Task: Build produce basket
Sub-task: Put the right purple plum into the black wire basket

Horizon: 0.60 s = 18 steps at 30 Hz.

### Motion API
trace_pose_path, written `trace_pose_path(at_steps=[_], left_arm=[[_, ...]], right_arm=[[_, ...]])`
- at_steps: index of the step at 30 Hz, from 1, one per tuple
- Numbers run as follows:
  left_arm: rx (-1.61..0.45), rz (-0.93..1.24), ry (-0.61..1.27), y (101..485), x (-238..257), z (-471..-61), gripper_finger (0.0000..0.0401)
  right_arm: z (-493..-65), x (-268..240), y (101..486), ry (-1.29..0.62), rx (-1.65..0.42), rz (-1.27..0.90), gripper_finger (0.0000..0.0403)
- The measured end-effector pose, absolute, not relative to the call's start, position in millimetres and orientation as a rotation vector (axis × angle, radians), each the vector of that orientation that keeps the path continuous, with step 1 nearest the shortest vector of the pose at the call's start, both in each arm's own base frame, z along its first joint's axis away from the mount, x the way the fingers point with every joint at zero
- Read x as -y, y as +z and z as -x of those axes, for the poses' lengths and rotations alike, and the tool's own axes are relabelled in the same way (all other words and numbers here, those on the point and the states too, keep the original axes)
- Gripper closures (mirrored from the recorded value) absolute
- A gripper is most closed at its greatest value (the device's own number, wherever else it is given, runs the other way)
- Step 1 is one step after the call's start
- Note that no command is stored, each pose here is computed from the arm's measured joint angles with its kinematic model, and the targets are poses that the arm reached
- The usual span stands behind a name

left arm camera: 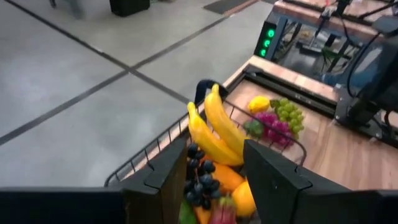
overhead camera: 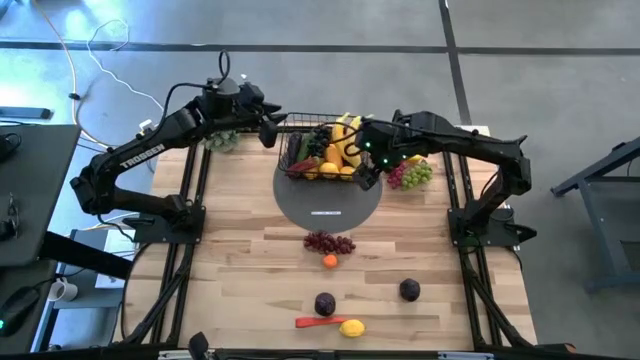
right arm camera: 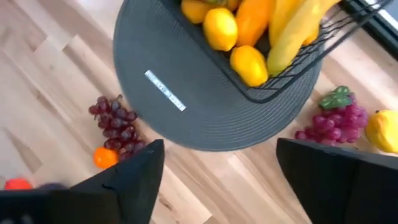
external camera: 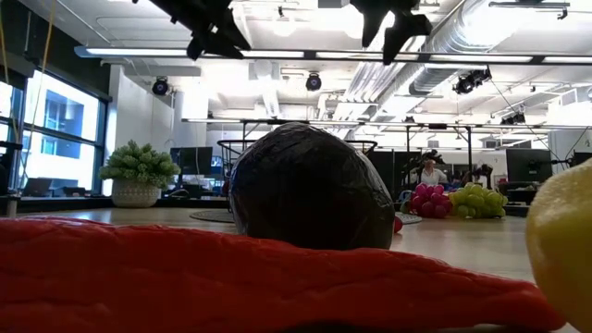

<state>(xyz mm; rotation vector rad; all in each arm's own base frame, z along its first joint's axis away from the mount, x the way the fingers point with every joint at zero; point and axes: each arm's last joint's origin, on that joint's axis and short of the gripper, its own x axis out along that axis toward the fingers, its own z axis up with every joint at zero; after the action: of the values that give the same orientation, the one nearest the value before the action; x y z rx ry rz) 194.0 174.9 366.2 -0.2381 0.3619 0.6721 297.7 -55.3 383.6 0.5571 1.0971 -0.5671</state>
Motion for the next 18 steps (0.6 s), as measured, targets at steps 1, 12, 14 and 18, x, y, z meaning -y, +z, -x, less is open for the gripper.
trace_pose_path(at_steps=[1, 12, 14, 18], left_arm=[[-0.373, 0.241, 0.668, 365, -174, -195, 0.0254], [-0.463, 0.316, 0.582, 356, -150, -208, 0.0254], [-0.474, 0.336, 0.561, 355, -144, -211, 0.0254], [-0.505, 0.379, 0.520, 352, -131, -217, 0.0254]], right_arm=[[-298, 51, 384, -0.549, -1.104, -0.547, 0.0104], [-301, 1, 383, -0.414, -1.155, -0.464, 0.0068], [-301, -9, 383, -0.385, -1.163, -0.442, 0.0068], [-300, -25, 383, -0.349, -1.169, -0.427, 0.0068]])
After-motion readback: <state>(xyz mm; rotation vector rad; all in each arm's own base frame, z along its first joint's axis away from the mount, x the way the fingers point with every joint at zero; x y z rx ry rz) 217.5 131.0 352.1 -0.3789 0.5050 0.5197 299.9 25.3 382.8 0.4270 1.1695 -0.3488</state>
